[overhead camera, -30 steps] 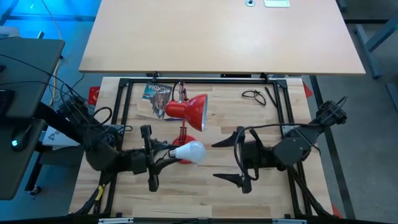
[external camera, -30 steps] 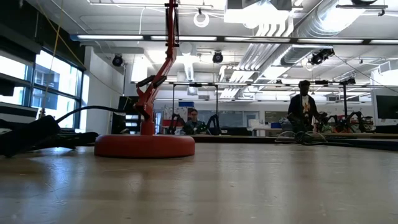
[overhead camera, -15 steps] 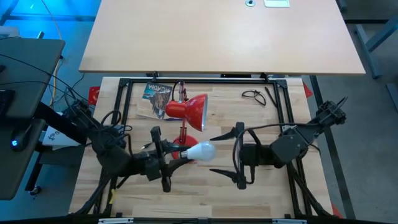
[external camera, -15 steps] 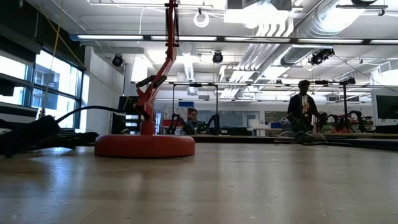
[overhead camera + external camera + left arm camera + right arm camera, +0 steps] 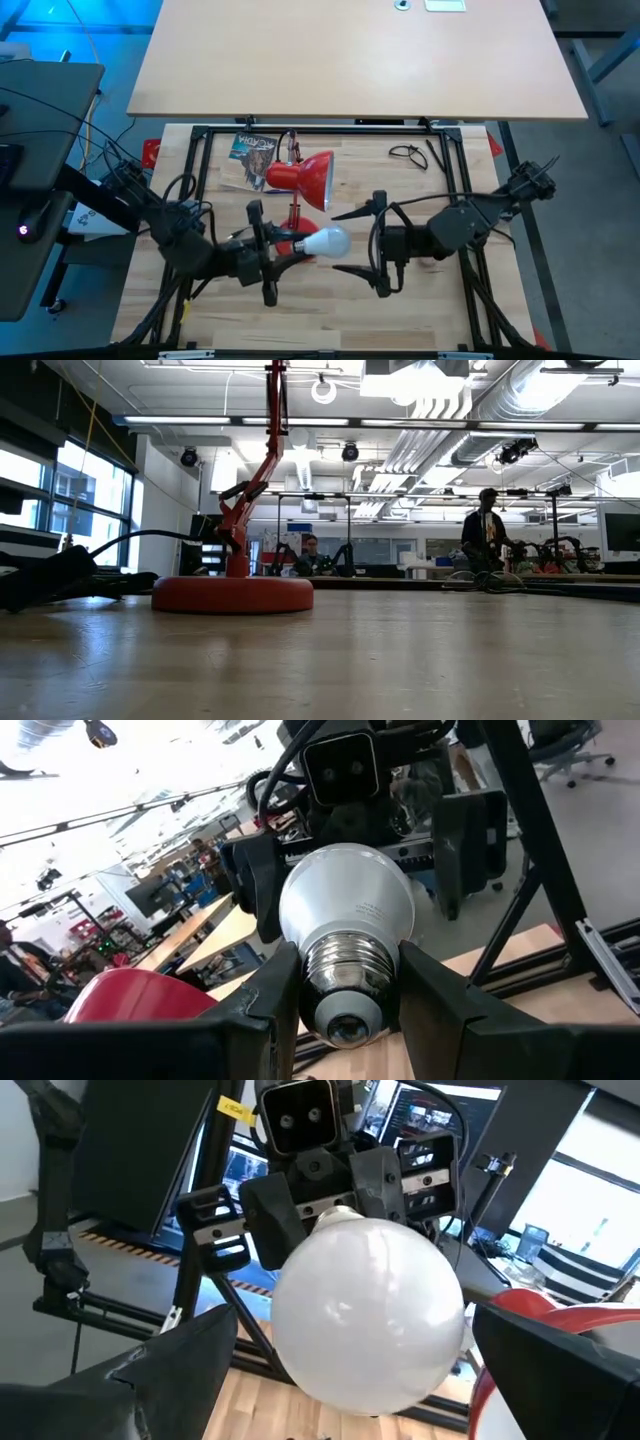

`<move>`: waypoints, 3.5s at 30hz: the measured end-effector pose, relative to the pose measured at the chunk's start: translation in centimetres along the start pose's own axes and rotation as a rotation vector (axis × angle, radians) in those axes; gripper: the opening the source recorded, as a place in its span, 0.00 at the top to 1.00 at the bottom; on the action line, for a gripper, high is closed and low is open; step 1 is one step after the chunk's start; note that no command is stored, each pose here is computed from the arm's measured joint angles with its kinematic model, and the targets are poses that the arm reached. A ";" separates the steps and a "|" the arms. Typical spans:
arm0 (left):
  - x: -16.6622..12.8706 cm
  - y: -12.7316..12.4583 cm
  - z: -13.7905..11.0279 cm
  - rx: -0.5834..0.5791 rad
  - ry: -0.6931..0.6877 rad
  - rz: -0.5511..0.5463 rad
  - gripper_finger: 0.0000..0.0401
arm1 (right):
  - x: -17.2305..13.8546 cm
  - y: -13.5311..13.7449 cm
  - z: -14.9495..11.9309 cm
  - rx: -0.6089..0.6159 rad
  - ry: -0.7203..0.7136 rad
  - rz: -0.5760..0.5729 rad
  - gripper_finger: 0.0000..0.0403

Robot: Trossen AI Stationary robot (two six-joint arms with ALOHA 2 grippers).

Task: Screw lightbulb
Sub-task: Insert the lightbulb on the lamp

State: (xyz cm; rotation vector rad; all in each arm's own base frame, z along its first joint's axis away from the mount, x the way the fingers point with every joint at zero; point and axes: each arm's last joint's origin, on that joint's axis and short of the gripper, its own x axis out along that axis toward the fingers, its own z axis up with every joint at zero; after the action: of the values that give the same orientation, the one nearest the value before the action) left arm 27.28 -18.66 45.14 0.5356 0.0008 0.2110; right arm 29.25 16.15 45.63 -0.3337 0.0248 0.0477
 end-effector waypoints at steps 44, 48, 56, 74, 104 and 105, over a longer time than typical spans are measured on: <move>0.1 -0.1 0.1 -0.095 -0.038 -0.060 0.71 | 0.4 -0.2 0.5 0.021 -0.089 0.079 0.17; 0.1 0.0 0.1 -0.103 -0.042 -0.059 0.71 | 0.6 -0.1 0.3 -0.024 -0.083 0.078 0.19; 0.1 0.0 0.2 -0.126 -0.047 -0.056 0.71 | 0.7 -0.1 0.2 -0.040 -0.079 0.075 0.19; 0.1 0.0 0.2 -0.122 -0.047 -0.059 0.71 | 0.9 -0.3 0.1 -0.064 -0.076 0.082 0.36; -6.7 0.5 2.9 -0.220 0.072 0.137 0.28 | -4.2 0.0 1.3 -0.058 0.068 -0.086 0.37; -7.1 0.9 3.0 -0.262 0.065 0.136 0.28 | -4.7 0.1 1.4 -0.061 0.076 -0.100 0.37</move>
State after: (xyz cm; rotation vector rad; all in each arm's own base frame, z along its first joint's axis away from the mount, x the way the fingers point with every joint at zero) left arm 20.38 -20.88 47.77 0.2671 0.0001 0.3556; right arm 24.59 16.49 47.09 -0.3976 0.0818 -0.0636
